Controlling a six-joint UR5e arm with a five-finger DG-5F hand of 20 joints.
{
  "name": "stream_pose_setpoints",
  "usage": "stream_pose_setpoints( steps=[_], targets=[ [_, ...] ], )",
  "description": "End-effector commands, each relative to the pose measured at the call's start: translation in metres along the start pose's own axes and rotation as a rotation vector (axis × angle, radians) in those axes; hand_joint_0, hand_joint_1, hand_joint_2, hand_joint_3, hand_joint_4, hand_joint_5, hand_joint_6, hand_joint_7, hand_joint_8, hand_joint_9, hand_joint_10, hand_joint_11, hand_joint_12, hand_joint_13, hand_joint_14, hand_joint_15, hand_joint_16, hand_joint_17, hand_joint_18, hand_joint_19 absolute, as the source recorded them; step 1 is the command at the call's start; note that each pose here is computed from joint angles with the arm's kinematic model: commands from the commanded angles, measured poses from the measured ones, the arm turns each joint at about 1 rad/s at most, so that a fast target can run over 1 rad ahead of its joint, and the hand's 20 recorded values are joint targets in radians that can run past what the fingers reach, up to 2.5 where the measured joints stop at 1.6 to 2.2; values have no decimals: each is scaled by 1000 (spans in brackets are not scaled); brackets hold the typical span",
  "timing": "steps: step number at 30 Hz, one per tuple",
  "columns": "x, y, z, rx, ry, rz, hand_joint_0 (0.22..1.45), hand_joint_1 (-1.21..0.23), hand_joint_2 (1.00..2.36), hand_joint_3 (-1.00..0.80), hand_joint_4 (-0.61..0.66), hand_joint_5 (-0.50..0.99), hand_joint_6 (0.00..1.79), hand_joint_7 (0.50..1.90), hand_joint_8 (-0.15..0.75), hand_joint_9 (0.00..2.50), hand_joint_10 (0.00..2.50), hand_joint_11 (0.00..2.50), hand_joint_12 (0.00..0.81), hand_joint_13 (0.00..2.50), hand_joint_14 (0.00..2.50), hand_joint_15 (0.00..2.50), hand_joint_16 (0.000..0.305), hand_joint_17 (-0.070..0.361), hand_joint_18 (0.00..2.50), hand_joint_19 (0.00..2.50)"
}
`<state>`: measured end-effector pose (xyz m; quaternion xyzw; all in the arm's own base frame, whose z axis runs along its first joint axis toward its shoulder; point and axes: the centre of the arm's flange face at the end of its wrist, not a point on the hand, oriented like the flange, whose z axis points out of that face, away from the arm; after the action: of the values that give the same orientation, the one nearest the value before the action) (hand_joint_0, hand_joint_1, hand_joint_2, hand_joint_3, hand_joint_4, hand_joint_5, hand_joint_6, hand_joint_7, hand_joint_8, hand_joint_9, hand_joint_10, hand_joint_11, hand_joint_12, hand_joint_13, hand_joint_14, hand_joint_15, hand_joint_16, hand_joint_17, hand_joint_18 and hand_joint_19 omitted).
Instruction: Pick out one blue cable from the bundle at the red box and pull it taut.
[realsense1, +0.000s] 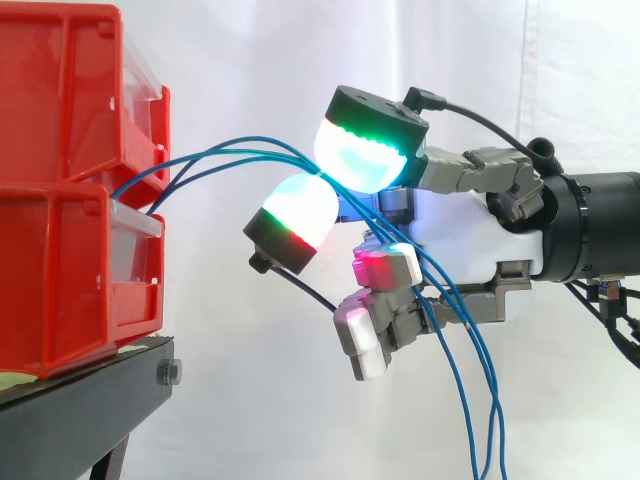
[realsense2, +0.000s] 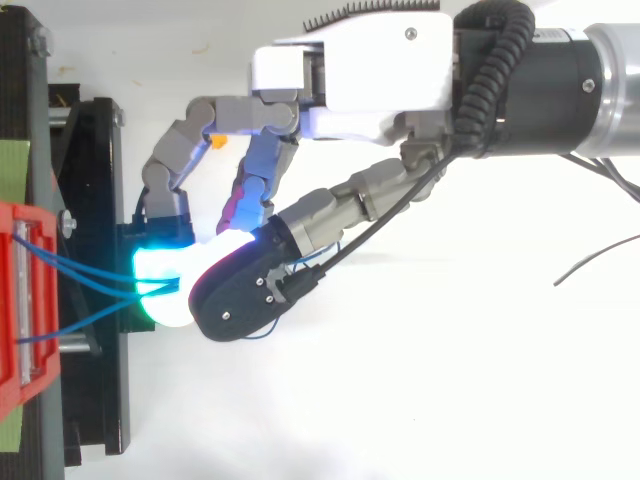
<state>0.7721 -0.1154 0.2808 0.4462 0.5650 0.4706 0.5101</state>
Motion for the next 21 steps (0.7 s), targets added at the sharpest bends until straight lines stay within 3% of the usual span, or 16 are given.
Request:
stream_pose_setpoints(
  steps=[1,14,21],
  targets=[
    [0,0,0,0,0,0,579,-677,1023,-200,-55,-83,943,744,231,1234,28,739,310,997,20,476,36,82,762,580],
    [0,0,0,0,-1,0,630,-755,1024,-172,-71,-105,962,713,230,1186,25,740,308,981,20,463,37,82,757,574],
    [0,0,0,0,-1,0,648,-755,1015,-344,-51,-115,961,668,216,1189,27,743,303,986,18,465,36,82,764,572]
  ],
)
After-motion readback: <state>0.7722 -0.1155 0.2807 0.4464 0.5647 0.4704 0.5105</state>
